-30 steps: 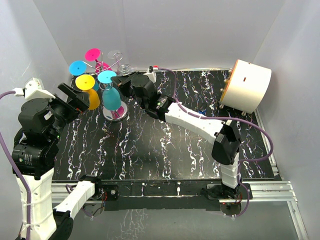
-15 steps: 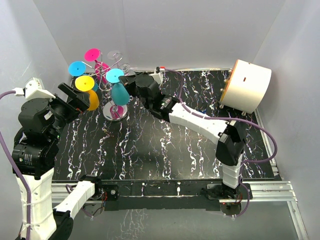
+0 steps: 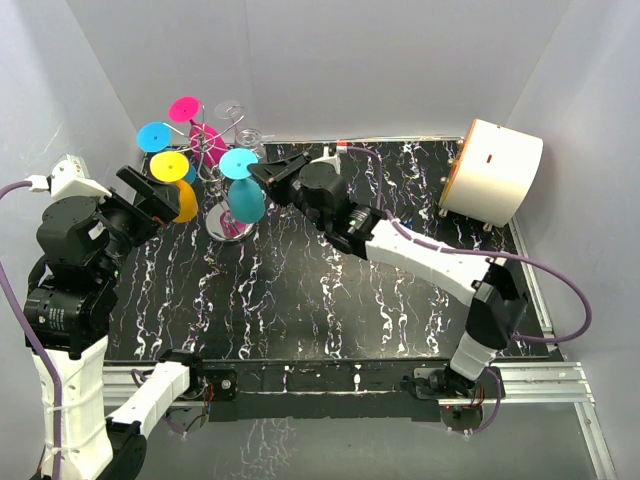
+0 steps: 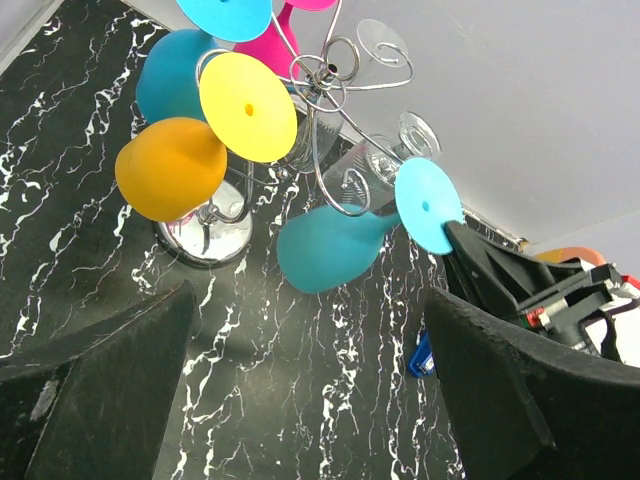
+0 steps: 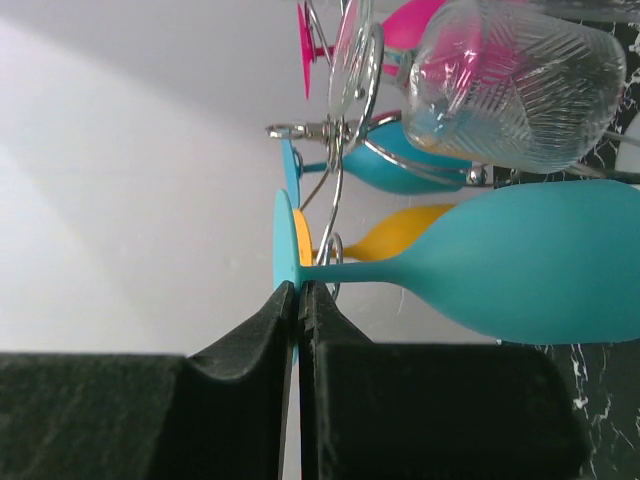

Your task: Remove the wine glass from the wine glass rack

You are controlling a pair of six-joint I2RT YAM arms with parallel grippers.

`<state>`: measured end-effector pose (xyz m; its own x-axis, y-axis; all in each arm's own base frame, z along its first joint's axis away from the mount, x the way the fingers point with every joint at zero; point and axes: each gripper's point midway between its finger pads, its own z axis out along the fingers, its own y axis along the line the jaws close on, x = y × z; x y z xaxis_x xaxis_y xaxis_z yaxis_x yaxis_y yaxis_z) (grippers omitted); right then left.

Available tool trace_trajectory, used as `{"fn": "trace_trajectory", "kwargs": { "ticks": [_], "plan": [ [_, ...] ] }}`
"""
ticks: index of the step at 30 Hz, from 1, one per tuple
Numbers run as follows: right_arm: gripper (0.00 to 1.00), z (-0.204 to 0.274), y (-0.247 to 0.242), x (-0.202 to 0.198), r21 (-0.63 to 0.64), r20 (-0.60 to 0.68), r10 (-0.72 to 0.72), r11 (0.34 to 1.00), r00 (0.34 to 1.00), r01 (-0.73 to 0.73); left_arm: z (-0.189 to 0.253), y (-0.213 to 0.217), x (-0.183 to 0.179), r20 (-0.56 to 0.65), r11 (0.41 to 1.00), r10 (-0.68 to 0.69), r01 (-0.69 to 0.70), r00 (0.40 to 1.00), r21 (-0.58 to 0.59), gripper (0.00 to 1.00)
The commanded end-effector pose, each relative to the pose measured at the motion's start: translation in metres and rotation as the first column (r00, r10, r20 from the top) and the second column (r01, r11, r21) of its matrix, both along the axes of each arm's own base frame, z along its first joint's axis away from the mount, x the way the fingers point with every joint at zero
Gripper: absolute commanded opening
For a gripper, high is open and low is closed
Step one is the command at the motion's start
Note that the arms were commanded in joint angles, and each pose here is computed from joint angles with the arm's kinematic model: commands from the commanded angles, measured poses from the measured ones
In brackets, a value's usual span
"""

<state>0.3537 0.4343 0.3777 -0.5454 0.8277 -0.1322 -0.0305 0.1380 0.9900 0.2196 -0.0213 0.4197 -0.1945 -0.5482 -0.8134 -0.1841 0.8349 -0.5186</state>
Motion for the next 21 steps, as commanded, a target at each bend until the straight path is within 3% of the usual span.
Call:
{"fn": "trace_trajectory", "kwargs": {
  "ticks": [1, 5, 7, 9, 11, 13, 15, 17, 19, 21],
  "plan": [
    [0.03, 0.04, -0.017, -0.032, 0.102, 0.078, 0.088, 0.99, 0.993, -0.096, 0.007, -0.001, 0.0, 0.018, 1.0, -0.012, 0.012, 1.0, 0.011, 0.96],
    [0.02, 0.017, -0.038, -0.048, -0.031, 0.123, 0.133, 0.991, 0.983, -0.13, 0.003, -0.001, 0.0, 0.011, 1.0, -0.014, 0.013, 1.0, 0.016, 0.97],
    [0.0, 0.0, -0.053, -0.057, -0.17, 0.214, 0.175, 0.976, 0.961, -0.139, 0.0, -0.003, 0.001, 0.006, 1.0, -0.025, 0.025, 1.0, 0.013, 0.97],
    [0.0, -0.013, -0.067, -0.071, -0.349, 0.391, 0.251, 0.931, 0.886, -0.109, -0.002, -0.007, 0.002, -0.001, 0.999, -0.048, 0.048, 0.999, 0.012, 0.97],
    [0.0, -0.037, -0.087, -0.079, -0.54, 0.497, 0.333, 0.841, 0.801, -0.014, -0.005, -0.014, 0.004, -0.004, 0.996, -0.089, 0.089, 0.996, 0.007, 0.98],
    [0.0, -0.056, -0.102, -0.092, -0.693, 0.582, 0.47, 0.714, 0.664, 0.102, -0.01, -0.027, 0.008, -0.008, 0.988, -0.155, 0.155, 0.988, -0.013, 0.99],
    [0.0, -0.081, -0.117, -0.103, -0.813, 0.569, 0.645, 0.533, 0.51, 0.235, -0.013, -0.047, 0.012, -0.001, 0.966, -0.255, 0.255, 0.967, -0.051, 0.99],
    [0.0, -0.098, -0.125, -0.121, -0.847, 0.502, 0.811, 0.39, 0.301, 0.362, -0.014, -0.071, 0.019, 0.017, 0.924, -0.37, 0.37, 0.929, -0.101, 0.99],
    [0.0, -0.112, -0.131, -0.138, -0.833, 0.392, 0.912, 0.297, 0.118, 0.466, -0.019, -0.092, 0.022, 0.019, 0.868, -0.474, 0.471, 0.88, -0.156, 0.99],
    [0.0, -0.12, -0.138, -0.154, -0.782, 0.291, 0.956, 0.261, -0.04, 0.565, -0.026, -0.112, 0.023, 0.016, 0.797, -0.574, 0.563, 0.819, -0.216, 0.98]
  ]
}}
